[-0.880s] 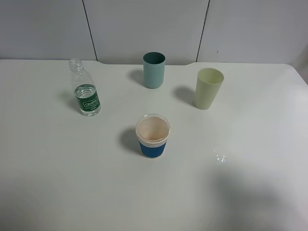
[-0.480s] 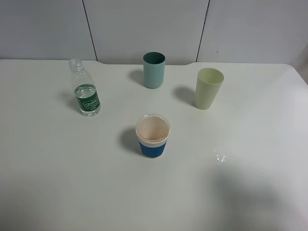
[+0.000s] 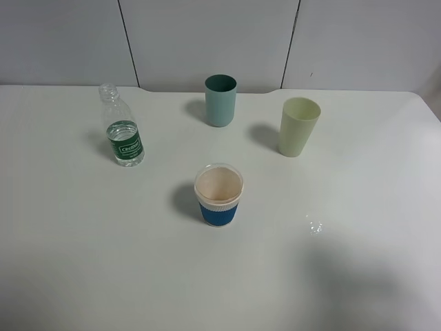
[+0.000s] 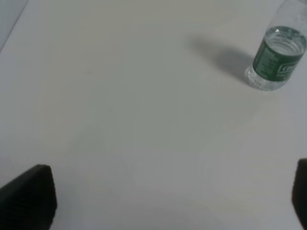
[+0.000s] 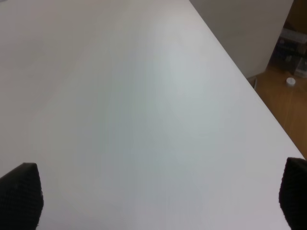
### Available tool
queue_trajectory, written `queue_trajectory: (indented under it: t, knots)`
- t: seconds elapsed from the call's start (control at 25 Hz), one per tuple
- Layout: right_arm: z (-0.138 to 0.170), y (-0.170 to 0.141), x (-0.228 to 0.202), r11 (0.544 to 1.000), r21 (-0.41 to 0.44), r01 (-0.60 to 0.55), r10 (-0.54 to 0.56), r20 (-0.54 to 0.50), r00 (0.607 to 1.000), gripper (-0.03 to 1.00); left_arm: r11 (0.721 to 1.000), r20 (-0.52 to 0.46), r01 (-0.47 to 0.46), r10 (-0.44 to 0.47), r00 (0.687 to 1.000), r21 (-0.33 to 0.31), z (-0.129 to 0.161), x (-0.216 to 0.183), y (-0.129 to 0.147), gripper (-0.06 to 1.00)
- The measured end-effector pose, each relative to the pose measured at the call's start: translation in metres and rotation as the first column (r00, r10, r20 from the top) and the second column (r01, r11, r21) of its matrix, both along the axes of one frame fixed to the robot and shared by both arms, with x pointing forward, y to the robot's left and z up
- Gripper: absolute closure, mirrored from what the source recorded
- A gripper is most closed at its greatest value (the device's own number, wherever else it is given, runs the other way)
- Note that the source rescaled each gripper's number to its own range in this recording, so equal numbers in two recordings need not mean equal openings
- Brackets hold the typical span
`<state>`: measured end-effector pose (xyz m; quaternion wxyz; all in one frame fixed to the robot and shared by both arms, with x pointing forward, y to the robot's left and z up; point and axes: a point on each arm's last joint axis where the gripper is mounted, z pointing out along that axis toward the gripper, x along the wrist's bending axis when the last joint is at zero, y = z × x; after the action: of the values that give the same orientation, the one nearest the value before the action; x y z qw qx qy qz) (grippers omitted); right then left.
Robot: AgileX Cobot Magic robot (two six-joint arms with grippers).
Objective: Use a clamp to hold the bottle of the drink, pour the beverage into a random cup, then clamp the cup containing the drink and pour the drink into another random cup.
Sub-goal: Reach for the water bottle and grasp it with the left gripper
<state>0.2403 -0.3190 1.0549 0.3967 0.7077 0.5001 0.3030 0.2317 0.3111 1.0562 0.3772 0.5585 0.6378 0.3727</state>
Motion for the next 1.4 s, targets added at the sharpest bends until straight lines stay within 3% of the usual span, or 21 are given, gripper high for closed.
queue_trajectory:
  t: [0.36,0.84,1.04,1.16,1.4]
  knots:
    - [0.000,0.000,0.000,1.000,0.000,0.000,0.000,0.000,1.000,0.02,1.000,-0.020,0.001,-0.001,1.000,0.002,0.002,0.005,0.000,-0.06]
    - [0.000,0.000,0.000,1.000,0.000,0.000,0.000,0.000,1.000,0.02,0.997,-0.137,0.058,-0.052,0.989,0.044,0.014,0.063,-0.006,-0.06]
    - [0.000,0.000,0.000,1.000,0.000,0.000,0.000,0.000,1.000,0.02,0.985,-0.284,0.154,-0.126,0.951,0.080,0.003,0.096,-0.011,-0.06]
    - [0.000,0.000,0.000,1.000,0.000,0.000,0.000,0.000,1.000,0.02,0.972,-0.371,0.220,-0.175,0.912,0.081,-0.006,0.113,-0.015,-0.06]
    - [0.000,0.000,0.000,1.000,0.000,0.000,0.000,0.000,1.000,0.02,0.951,-0.469,0.300,-0.229,0.853,0.081,-0.021,0.136,-0.019,-0.06]
